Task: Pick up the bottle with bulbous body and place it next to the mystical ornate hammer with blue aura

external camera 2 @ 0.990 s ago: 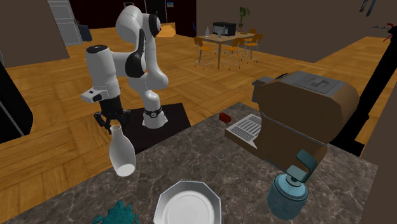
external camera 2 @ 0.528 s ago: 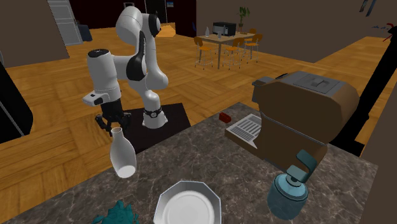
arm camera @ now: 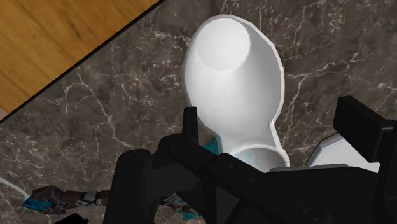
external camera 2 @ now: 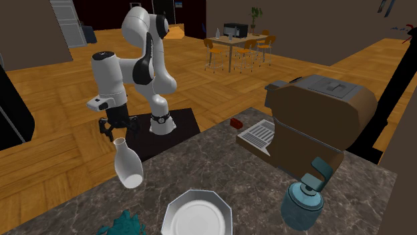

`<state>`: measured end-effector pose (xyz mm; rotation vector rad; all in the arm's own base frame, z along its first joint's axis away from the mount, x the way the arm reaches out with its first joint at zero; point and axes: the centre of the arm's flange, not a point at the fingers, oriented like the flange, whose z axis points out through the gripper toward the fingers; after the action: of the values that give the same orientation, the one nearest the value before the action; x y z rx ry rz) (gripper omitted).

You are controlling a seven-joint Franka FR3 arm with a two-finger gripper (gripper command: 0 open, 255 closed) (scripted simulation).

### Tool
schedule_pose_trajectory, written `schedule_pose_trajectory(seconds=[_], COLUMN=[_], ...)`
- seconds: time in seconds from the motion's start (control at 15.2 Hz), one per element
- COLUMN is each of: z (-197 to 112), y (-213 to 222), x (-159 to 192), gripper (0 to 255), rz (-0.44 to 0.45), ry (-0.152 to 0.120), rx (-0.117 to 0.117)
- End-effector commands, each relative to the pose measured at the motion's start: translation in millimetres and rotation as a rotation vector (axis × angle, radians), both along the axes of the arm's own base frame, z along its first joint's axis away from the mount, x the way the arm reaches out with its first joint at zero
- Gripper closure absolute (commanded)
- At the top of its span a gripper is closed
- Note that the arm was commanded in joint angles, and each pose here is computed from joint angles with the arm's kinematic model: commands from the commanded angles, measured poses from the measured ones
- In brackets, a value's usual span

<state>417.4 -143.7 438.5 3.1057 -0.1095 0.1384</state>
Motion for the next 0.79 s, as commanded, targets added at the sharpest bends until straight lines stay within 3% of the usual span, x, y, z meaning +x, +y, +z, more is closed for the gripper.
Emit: schedule_pose_trajectory(seconds=[0.0, 0.2, 0.73], z=[13, 50, 50], y=[0, 2, 2], x=[-1, -4, -4], gripper=[0, 0, 0], rz=[0.0, 0.0, 0.0], ry=[0.0, 0.0, 0.0], rx=[0.0, 0.0, 0.0])
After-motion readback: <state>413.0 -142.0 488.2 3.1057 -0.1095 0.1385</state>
